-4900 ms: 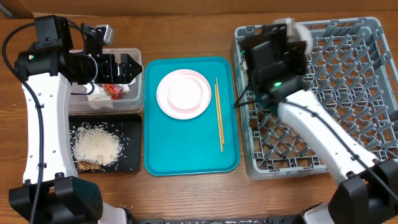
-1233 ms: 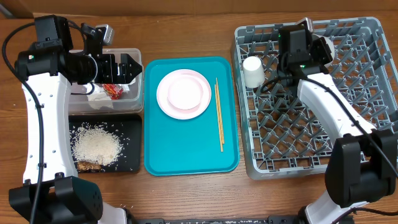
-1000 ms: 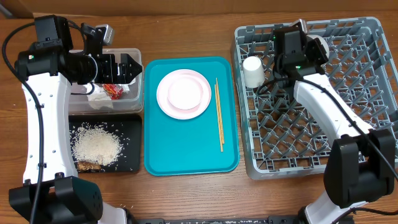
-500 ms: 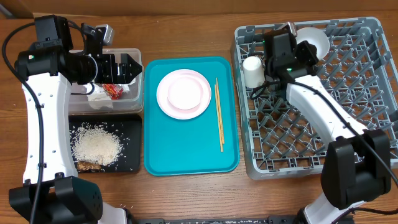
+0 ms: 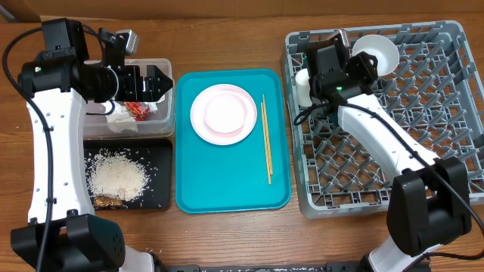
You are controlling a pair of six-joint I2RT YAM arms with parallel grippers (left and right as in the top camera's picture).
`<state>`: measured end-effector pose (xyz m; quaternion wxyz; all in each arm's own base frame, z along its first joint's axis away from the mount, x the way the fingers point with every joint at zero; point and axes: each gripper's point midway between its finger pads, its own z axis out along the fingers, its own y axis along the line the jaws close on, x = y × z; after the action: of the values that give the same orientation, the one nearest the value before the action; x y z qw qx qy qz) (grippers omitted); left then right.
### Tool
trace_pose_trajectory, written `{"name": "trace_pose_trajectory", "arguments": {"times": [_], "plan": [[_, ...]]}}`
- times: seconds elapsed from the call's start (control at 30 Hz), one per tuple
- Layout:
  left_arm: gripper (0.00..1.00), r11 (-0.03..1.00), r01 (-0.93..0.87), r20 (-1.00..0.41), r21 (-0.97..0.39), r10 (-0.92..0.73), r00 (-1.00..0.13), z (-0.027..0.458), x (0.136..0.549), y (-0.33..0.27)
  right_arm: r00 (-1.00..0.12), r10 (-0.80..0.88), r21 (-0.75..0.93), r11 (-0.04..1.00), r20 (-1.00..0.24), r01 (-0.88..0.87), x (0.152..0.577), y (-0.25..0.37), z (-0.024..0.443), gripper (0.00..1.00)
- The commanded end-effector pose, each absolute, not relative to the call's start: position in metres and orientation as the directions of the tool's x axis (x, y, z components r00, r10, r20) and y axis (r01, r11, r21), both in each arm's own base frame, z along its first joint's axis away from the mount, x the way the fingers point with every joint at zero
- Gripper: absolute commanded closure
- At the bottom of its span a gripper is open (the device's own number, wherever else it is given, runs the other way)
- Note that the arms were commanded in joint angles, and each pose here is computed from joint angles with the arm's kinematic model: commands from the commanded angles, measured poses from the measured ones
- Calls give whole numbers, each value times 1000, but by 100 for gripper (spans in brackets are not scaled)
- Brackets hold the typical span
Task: Sort waste into correct bins and load items into the dishwasher
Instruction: 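Lower the white bowl into the back of the rack and release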
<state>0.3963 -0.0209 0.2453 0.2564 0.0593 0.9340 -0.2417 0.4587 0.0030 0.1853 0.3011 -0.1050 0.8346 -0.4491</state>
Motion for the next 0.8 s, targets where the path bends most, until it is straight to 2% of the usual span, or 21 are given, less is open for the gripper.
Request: {"name": "trace_pose_trajectory", "arguments": {"times": [0.0,0.13,0.27,0.47,0.53,0.6,0.7,0.77], "plan": [[0,879,244,-534,-410,-14,-846,257,399,-21,-770,-311,-716,649,-558,257,457,-3,184,55],[0,879,244,-534,-410,-14,-846,257,399,-21,-780,-279,-628,757,-560,180,462,2,167,51],[0,879,244,-533,-410,-14,-846,257,399,-21,-778,-168,-496,844,-605,203,470,-7,178,50],[0,879,244,-534,-410,-14,-846,257,399,-21,-739,30,-118,982,-674,149,492,-8,219,46],[0,879,244,-533,-410,-14,-846,257,399,-21,-714,111,-3,988,-691,156,497,-14,232,46],[0,879,244,-534,-410,-14,-846,257,399,-21,-684,218,111,974,-696,198,501,-31,240,53],[0,879,244,-534,-410,-14,-846,257,399,-21,-655,326,191,943,-682,271,502,-59,238,60],[0,879,244,-533,-410,-14,-846,257,399,-21,-648,368,219,928,-667,301,502,-77,231,61]]}}
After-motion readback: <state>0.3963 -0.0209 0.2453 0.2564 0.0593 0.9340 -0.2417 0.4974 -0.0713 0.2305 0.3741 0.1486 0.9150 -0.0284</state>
